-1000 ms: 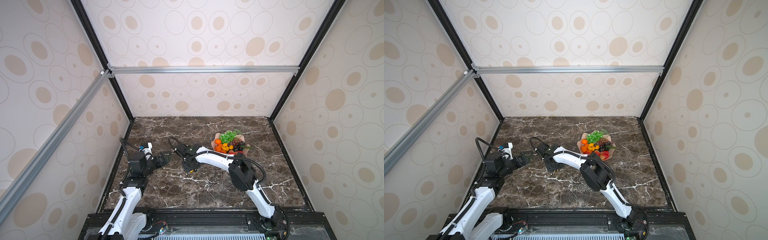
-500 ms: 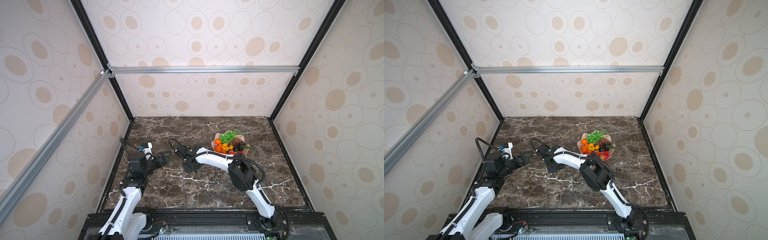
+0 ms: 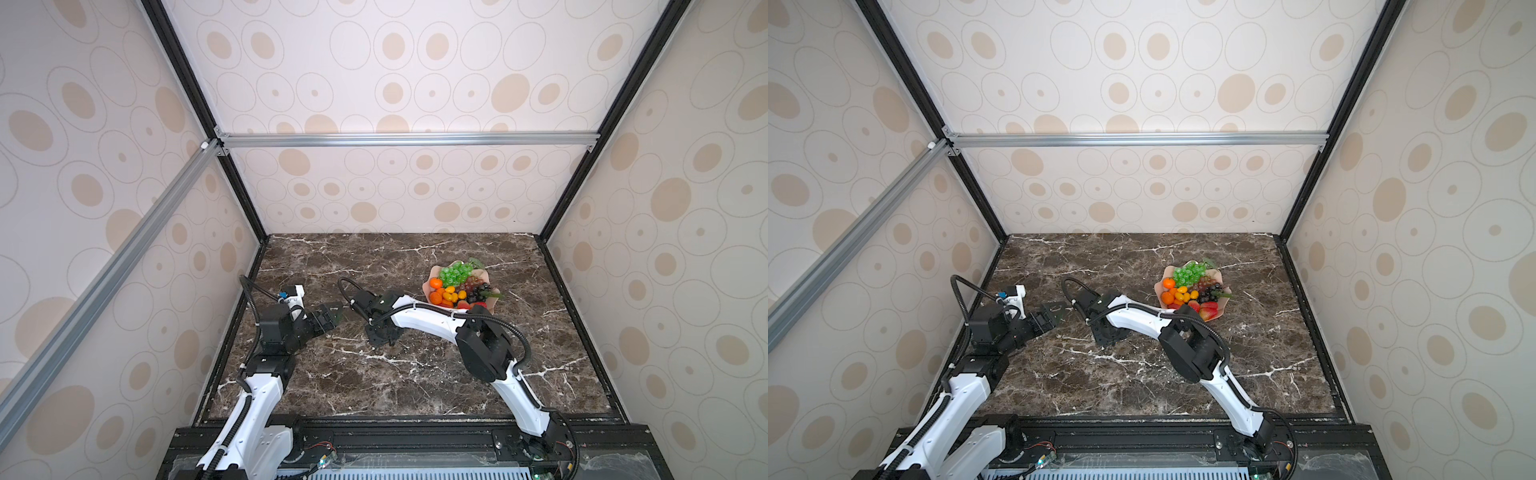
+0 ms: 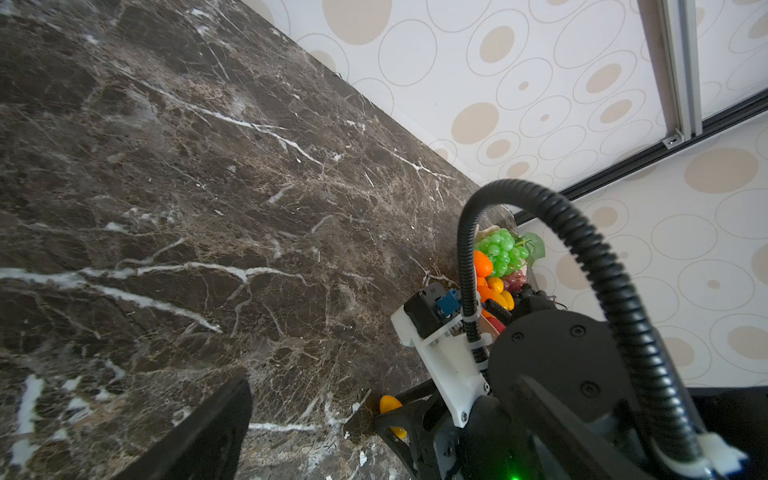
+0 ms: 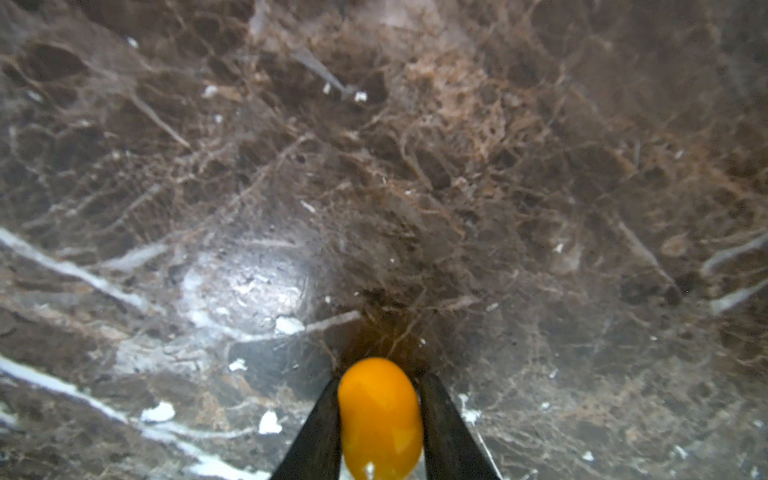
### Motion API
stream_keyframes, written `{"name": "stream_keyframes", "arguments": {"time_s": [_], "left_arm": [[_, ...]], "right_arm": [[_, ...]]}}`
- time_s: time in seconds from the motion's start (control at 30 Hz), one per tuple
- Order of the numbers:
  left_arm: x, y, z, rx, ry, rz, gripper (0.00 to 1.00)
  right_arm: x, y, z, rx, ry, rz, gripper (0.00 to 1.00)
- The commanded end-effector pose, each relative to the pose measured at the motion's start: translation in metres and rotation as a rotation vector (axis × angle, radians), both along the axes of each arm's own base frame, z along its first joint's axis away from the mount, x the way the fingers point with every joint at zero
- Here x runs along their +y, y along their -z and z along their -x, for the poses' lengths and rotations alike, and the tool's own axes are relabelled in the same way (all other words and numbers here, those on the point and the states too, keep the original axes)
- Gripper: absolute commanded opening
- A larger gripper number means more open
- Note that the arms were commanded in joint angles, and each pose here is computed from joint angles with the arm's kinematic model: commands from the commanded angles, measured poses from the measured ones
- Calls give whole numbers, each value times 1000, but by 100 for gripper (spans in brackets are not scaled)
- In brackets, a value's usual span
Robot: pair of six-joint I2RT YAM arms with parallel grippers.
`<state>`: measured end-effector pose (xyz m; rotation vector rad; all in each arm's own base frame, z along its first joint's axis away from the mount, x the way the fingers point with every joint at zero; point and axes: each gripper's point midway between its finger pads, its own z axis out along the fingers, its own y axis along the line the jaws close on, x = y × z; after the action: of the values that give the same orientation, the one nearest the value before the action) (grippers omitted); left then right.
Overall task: Place and organize the fake fruits in the fruit bowl
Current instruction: 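Lower the right gripper onto the last yellow oval fruit and close it, then lift the yellow fruit with the right gripper and carry it over the bowl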
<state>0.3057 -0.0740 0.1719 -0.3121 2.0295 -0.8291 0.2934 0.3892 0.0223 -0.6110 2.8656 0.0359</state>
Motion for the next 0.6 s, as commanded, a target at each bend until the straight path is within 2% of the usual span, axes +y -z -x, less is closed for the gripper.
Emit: {"name": "stream_keyframes", "arguments": {"time_s": [0.0,0.3,0.57], "left_arm": [[0,-15,-5,-50,15,-7,98],[-17,-27,-6,-80,91,-9,98],[-44,-32,-9,-112,151,3,98]], "right_arm": [[-5,-7,6,-5,9,-4,32],[0,-50,-6,-135,3,-130,32],[-4,-81,-9,-168,71,-269,30]]}}
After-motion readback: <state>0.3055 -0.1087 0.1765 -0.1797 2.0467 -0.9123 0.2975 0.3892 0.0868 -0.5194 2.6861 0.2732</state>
